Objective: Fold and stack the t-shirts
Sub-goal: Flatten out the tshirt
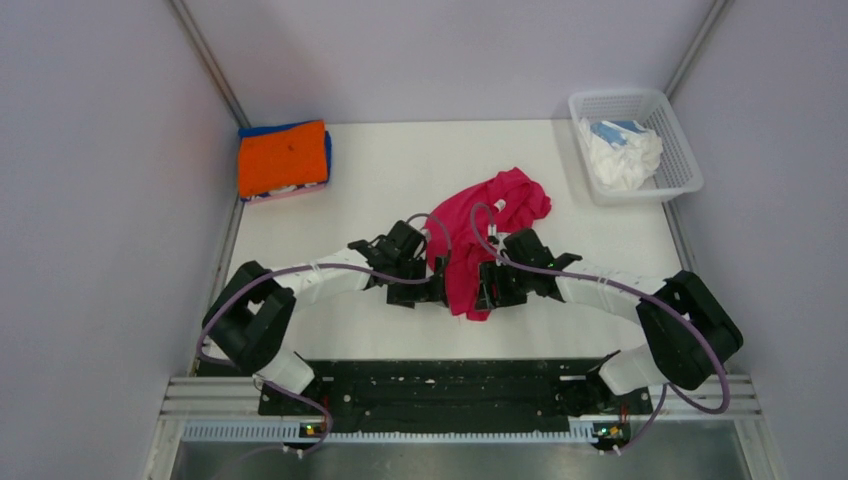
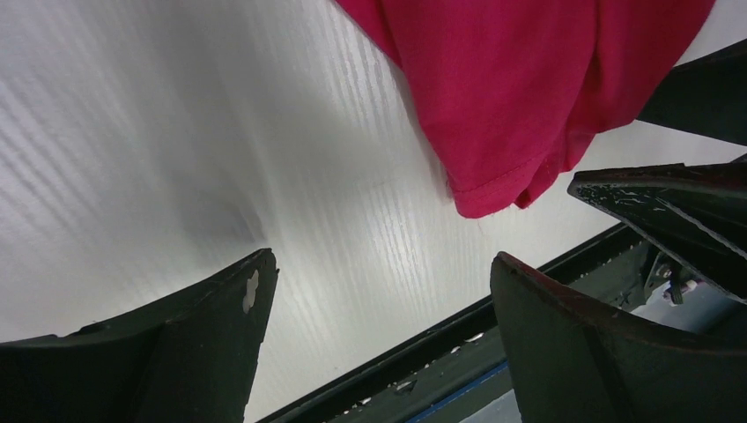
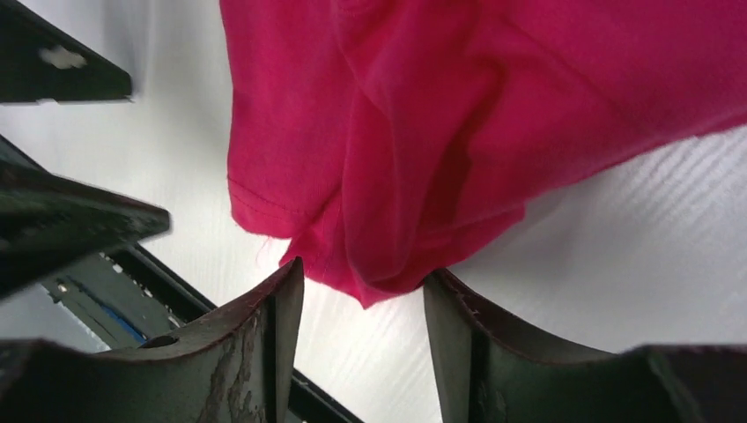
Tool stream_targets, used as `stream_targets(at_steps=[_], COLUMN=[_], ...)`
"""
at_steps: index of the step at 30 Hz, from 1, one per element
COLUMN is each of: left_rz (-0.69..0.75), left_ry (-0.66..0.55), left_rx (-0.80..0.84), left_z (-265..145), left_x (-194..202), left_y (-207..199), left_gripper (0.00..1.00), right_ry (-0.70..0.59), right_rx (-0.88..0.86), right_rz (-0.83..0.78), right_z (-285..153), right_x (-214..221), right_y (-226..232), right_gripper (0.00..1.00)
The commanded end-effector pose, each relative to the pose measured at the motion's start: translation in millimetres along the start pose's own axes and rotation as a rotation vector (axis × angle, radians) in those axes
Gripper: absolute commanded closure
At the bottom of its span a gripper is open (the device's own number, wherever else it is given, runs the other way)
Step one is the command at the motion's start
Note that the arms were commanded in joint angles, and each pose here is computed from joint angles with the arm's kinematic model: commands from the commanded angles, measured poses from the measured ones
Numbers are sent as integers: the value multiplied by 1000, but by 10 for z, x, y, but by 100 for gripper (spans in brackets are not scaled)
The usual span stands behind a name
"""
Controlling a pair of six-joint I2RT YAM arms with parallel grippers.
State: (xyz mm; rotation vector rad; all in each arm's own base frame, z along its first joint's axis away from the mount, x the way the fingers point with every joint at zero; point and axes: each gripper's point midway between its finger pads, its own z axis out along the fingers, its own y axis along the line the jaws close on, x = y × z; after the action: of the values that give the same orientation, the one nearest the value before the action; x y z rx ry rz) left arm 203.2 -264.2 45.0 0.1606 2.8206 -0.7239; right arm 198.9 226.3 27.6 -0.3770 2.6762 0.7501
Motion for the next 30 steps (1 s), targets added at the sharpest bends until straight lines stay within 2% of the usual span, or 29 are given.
stream_targets(at_steps=[1,4,7,8,10,17,23,28,29,30], left_rz=[42,71,79,76,79,103,114,122,125,130], left_ry=[0,20,27,31,37,48,81,52,33,14], left_rx=[66,33,-2,-8,-8,-55,-186,-301,-345,-400], left_z=[131,244,316,348,391,482,596,605,591,566], left_x=[-93,-94,-127,-132,-133,-49,77,39,0,-37], left_y=[-376,-433,-434,-425,-432,-415,-307,-174,-125,-65], left_gripper=[6,8,12,13,17,42,50,58,65,83], right_ry=[20,4,-34,-46,-72,-134,-222,-292,-308,-323], right_rx=[-37,20,91,106,131,132,169,195,214,236], right_rz=[-6,5,6,7,18,28,66,95,94,93], right_z=[132,94,-28,-70,-149,-321,-477,-603,-637,-674], right_x=[21,15,-24,-34,-57,-227,-447,-599,-620,-636], right_y=[34,-56,-149,-166,-189,-143,-257,-356,-391,-435], right_gripper=[56,83,98,100,100,100,100,100,100,100])
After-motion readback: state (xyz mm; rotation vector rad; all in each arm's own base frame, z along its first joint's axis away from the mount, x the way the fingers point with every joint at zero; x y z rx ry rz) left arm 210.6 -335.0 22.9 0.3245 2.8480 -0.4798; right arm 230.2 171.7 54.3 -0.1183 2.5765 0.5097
